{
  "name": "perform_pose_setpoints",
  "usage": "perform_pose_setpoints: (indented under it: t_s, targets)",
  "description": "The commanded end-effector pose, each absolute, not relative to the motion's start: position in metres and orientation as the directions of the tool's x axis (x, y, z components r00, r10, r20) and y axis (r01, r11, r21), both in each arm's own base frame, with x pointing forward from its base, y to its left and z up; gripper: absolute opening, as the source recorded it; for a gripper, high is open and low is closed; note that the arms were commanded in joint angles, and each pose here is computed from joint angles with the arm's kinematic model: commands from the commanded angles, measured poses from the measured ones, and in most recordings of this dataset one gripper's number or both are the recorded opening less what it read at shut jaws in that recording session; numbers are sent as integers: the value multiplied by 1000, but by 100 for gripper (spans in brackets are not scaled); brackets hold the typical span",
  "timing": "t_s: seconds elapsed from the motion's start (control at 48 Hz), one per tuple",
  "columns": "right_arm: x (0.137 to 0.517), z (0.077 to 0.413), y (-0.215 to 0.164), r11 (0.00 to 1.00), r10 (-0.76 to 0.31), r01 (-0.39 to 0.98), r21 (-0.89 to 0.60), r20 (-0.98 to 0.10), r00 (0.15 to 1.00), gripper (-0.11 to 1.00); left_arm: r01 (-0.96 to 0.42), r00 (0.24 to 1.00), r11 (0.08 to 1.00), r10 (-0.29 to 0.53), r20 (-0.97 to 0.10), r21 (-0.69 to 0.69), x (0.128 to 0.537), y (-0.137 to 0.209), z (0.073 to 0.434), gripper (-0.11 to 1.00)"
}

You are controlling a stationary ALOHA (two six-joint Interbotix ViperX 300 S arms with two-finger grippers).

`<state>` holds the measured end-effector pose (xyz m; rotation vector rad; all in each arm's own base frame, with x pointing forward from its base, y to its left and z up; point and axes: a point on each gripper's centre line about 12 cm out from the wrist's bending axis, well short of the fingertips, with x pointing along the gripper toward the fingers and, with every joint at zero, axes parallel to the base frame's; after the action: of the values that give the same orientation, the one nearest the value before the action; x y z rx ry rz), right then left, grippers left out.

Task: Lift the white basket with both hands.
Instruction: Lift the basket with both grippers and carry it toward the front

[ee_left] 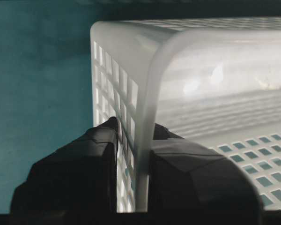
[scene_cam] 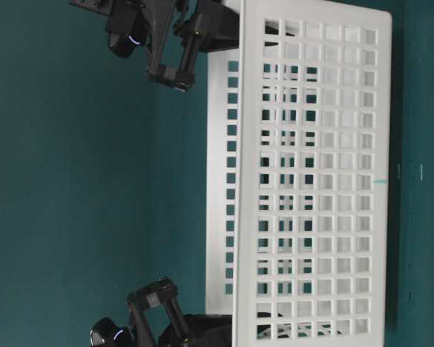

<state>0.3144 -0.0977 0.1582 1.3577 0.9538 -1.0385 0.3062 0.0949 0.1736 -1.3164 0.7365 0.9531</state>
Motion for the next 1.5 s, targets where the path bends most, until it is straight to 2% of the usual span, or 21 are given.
perform_pose_setpoints:
  t_s: [0.0, 0.167, 0.479, 0.812, 1.083, 1.479]
  targets:
    - [312, 159, -95, -40, -23, 962, 271, -963, 270, 19, -878, 471, -16, 155, -868, -479, 307, 93, 182, 7]
    - [312, 164, -89, -23, -19, 962, 274, -962, 273, 19, -873, 479, -25, 143, -866, -487, 306, 83, 183, 7]
    - [315, 172, -73, 9, -10, 956, 294, -956, 294, 19, -847, 531, 23, 115, -840, -532, 303, 59, 198, 7]
    - [319, 171, -43, 31, 19, 956, 293, -956, 292, 19, -832, 555, 55, 49, -830, -553, 311, 21, 199, 6]
    - [319, 169, -15, 27, 34, 958, 286, -958, 285, 19, -829, 557, 90, 25, -830, -553, 312, 8, 198, 5]
    - [316, 165, 7, 26, 28, 962, 272, -962, 271, 19, -829, 547, 130, -13, -837, -544, 327, -15, 192, 5]
